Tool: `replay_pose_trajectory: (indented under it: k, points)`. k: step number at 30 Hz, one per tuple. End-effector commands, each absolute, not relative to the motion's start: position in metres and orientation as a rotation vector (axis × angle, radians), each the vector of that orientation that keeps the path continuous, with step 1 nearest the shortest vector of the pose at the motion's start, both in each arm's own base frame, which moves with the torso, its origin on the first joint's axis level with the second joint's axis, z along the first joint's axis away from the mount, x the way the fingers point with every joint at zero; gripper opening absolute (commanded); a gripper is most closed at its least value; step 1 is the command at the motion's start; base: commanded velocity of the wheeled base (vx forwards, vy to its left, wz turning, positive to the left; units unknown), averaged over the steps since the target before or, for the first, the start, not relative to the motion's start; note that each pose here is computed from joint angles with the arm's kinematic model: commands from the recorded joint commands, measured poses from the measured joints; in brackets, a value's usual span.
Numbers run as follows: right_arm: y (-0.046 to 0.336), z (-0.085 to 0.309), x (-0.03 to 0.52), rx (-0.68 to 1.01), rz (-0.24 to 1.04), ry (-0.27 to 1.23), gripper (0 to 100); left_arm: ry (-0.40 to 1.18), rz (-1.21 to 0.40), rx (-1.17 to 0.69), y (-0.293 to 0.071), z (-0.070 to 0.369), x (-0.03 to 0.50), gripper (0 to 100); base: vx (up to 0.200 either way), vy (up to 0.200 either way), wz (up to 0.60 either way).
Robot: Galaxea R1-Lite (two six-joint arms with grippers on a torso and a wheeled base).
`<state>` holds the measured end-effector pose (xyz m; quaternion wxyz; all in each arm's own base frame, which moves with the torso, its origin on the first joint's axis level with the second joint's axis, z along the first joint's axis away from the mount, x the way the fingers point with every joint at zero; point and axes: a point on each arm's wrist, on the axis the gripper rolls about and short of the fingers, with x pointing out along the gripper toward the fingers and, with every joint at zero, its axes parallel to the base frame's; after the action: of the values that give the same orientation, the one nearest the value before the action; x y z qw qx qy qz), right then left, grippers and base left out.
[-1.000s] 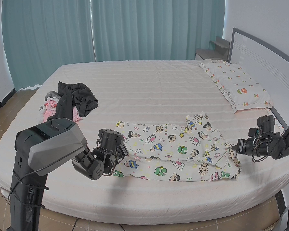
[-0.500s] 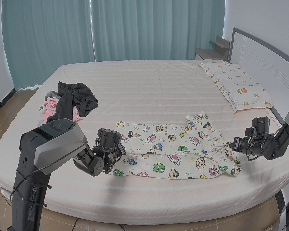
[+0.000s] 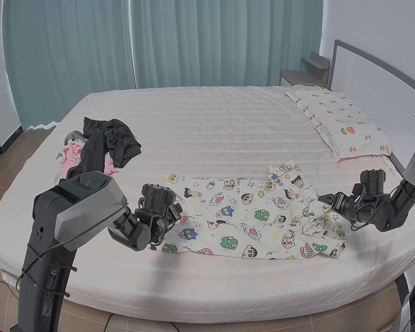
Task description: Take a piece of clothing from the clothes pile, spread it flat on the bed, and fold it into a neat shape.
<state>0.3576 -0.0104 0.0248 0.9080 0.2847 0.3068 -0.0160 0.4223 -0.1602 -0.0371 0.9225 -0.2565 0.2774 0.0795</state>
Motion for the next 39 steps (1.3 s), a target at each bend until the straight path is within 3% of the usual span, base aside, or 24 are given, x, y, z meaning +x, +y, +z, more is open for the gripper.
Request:
replay_pose_trajectory:
  k: [1,8,13,20,39]
  points:
    - [-0.01,0.036,0.344,0.68,-0.061,0.625,100,0.53,0.201,-0.566,-0.139,-0.015,0.424,100,0.0,0.0,0.0]
    - [0.024,0.04,0.329,0.951,-0.054,0.629,100,0.588,0.136,-0.709,-0.121,0.032,0.377,100,0.0,0.0,0.0]
    - [0.028,0.006,0.331,0.925,-0.1,0.67,100,0.666,0.109,-0.797,-0.118,0.042,0.339,100,0.0,0.0,0.0]
    - [0.024,-0.014,0.332,0.857,-0.143,0.701,100,0.684,0.119,-0.854,-0.12,0.029,0.324,100,0.0,0.0,0.0]
    - [0.028,-0.028,0.35,0.784,-0.121,0.683,100,0.684,0.092,-0.867,-0.131,0.013,0.319,100,0.0,0.0,0.0]
